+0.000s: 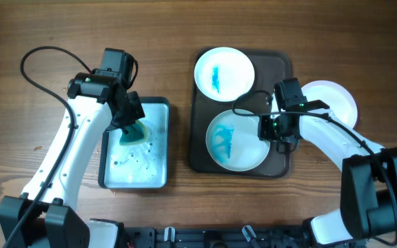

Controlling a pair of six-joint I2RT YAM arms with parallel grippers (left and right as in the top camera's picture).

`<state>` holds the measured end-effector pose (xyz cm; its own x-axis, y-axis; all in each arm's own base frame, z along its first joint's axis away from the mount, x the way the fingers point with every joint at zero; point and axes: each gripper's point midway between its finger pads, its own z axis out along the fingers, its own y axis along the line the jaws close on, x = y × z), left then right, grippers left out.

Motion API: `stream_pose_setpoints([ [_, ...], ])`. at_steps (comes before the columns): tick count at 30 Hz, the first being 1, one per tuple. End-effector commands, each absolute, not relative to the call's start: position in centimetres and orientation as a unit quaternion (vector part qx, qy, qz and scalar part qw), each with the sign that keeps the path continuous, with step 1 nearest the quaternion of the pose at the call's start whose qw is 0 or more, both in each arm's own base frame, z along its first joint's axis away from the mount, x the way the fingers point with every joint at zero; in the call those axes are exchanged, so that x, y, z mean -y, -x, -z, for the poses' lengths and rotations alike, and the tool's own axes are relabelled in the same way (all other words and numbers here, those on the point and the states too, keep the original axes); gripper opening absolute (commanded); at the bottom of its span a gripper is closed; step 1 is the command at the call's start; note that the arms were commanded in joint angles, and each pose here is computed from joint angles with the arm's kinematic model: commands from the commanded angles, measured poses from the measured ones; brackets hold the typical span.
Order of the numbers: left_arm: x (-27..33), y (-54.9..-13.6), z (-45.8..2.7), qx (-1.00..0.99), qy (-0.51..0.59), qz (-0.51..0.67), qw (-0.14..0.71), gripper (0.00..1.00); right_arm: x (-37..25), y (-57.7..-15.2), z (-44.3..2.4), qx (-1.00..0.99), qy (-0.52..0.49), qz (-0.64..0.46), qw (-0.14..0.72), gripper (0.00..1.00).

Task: Clean dirty plates on tray and stack at the side
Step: 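Grasp the green sponge in the basin with the left gripper, then scrub the held plate with the sponge in the left gripper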

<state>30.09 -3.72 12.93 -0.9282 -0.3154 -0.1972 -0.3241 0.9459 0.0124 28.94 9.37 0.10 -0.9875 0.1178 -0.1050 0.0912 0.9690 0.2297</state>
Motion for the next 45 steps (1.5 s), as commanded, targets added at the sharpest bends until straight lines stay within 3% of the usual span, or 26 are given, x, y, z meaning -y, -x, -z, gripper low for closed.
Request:
stream_pose_setpoints([
  [1,3.6,-30.4,-13.7,-0.983,0.143,-0.028,0.110,0.04,-10.6,-28.3,0.5,-0.987,-0.019,-0.152,0.040,0.32],
  [2,3.6,-30.5,-13.7,-0.983,0.144,-0.027,0.111,0.04,-10.8,-28.4,0.4,-0.987,-0.010,-0.158,0.042,0.32],
  [4,4.0,-30.6,-13.7,-0.983,0.143,-0.015,0.112,0.04,-10.7,-28.6,0.5,-0.987,-0.002,-0.155,0.046,0.18],
  [8,5.3,-31.0,-13.8,-0.984,0.139,0.021,0.114,0.04,-10.0,-28.6,1.0,-0.989,0.002,-0.135,0.054,0.04],
  [20,21.9,-32.9,-15.3,-0.964,0.003,0.189,0.189,0.04,-9.2,-28.3,3.2,-0.988,-0.048,-0.126,0.082,0.04],
  [28,31.0,-31.4,-5.5,-0.971,-0.065,0.191,0.129,0.04,-9.2,-27.7,3.3,-0.988,-0.049,-0.126,0.068,0.04],
  [33,28.8,-32.3,-1.1,-0.985,-0.047,0.106,0.131,0.04,-9.6,-27.3,3.3,-0.988,-0.048,-0.138,0.059,0.04],
  [40,20.1,-35.1,-2.1,-0.963,-0.088,-0.140,0.215,0.04,-9.8,-27.3,3.2,-0.987,-0.048,-0.143,0.058,0.04],
  [43,20.7,-34.7,-1.7,-0.965,-0.116,-0.125,0.200,0.04,-9.8,-27.3,3.2,-0.987,-0.048,-0.143,0.058,0.04],
  [45,25.1,-32.6,-0.6,-0.981,-0.130,0.005,0.143,0.04,-9.8,-27.3,3.2,-0.987,-0.048,-0.143,0.057,0.04],
])
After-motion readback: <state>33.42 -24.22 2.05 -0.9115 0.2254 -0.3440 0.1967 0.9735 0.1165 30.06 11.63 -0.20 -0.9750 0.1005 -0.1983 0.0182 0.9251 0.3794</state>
